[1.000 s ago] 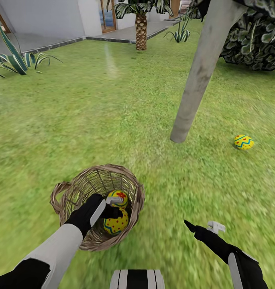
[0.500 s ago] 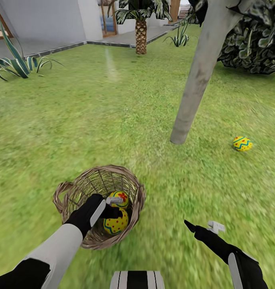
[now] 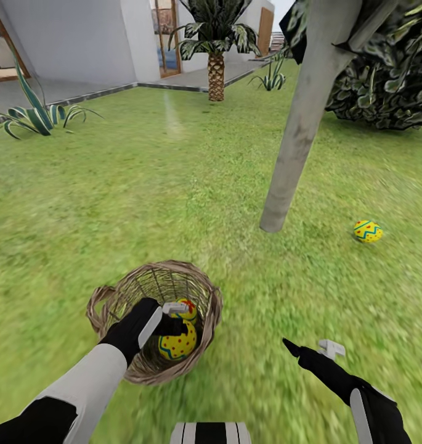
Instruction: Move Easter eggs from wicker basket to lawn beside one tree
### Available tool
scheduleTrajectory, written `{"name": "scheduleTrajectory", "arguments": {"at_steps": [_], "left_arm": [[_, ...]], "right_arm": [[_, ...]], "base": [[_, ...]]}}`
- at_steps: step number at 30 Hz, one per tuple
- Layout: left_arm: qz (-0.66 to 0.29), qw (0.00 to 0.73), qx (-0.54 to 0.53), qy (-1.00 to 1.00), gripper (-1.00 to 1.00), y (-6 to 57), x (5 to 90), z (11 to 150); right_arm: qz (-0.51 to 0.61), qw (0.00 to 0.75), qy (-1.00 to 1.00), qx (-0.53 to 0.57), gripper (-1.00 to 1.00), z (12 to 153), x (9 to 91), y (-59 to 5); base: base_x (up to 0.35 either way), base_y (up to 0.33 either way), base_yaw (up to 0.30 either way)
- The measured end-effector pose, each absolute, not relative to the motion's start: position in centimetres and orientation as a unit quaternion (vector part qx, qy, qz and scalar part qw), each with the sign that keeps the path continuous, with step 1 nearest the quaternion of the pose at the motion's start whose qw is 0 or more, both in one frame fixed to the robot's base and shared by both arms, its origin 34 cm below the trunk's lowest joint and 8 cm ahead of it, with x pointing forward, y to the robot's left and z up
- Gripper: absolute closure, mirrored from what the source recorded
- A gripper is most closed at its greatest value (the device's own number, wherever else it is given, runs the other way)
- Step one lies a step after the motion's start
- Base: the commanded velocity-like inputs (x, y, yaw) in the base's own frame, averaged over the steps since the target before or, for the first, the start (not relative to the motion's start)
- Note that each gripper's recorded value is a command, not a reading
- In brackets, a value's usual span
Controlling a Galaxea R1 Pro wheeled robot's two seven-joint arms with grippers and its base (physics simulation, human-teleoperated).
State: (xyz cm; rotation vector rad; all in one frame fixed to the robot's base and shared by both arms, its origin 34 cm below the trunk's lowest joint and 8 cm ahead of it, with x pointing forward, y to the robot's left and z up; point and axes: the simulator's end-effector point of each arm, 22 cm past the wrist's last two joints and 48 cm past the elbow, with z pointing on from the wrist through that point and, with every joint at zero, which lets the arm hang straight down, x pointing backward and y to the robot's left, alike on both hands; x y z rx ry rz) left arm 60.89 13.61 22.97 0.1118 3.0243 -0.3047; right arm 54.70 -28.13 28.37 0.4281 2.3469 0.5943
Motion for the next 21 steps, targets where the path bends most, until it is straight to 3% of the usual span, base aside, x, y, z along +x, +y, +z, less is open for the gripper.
{"name": "scheduleTrajectory", "arguments": {"at_steps": [21], "left_arm": [[-0.094, 0.076, 0.047, 0.992, 1.00, 13.7, 62.2, 27.7]], "right_arm": [[0.235, 0.373, 0.884, 0.154, -1.00, 32.6, 56.3, -28.1]], "base": [[-0.026, 0.000, 0.000]]}}
